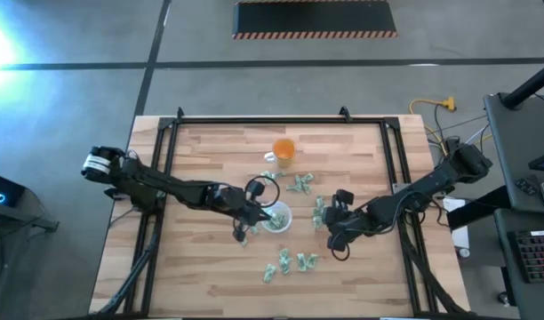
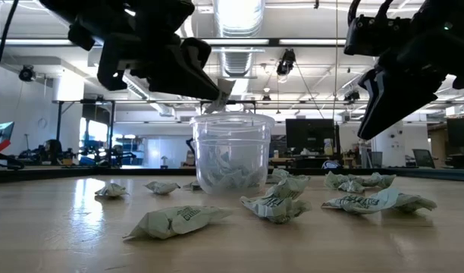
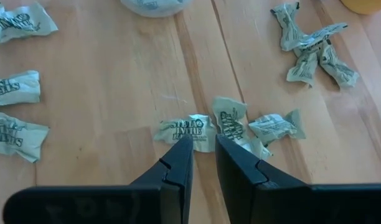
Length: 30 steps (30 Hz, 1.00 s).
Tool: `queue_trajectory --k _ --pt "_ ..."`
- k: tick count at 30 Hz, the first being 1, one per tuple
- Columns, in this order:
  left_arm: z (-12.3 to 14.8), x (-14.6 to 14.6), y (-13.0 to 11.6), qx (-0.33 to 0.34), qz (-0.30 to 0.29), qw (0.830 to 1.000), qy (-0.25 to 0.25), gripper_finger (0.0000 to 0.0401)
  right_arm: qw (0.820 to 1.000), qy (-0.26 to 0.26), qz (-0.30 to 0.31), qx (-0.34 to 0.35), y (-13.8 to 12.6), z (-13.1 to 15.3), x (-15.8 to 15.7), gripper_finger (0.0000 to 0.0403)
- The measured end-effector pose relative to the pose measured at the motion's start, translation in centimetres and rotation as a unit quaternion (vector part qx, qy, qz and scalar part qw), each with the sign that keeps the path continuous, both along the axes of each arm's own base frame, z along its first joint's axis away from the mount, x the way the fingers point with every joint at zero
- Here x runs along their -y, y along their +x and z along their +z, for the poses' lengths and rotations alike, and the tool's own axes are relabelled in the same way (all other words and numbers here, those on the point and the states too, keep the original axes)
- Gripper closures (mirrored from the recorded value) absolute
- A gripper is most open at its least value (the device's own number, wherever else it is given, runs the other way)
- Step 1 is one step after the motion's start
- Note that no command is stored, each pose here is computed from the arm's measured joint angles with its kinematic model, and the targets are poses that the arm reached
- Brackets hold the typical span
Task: Pick and place Stevia / Truvia into bins
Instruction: Put the green stevia packet into the transparent container
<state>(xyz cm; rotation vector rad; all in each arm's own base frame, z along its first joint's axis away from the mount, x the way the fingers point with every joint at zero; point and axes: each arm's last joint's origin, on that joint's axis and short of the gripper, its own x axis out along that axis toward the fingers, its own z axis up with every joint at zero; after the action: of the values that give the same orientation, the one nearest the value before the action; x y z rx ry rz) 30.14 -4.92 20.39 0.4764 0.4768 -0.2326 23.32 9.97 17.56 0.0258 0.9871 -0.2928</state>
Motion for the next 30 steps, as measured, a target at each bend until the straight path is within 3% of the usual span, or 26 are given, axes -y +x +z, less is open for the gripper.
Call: queue_trajectory --k 7,14,30 --pt "0.0 0.0 0.0 0.000 0.007 1.000 0.003 0.0303 1.000 -0.026 -0.011 -0.005 -0.4 -0.6 0.4 0.0317" --pt "0.8 -0.8 -0.7 0.000 0.107 0.993 0.044 0.0228 0.992 -0.049 -0.103 -0.051 -2.3 -1.7 1.5 0.0291" --pt "2.3 -1.2 -3.0 0.006 0.130 0.991 0.028 0.0216 0.982 0.000 -0.184 -0.032 -2.7 -4.0 3.6 0.0266"
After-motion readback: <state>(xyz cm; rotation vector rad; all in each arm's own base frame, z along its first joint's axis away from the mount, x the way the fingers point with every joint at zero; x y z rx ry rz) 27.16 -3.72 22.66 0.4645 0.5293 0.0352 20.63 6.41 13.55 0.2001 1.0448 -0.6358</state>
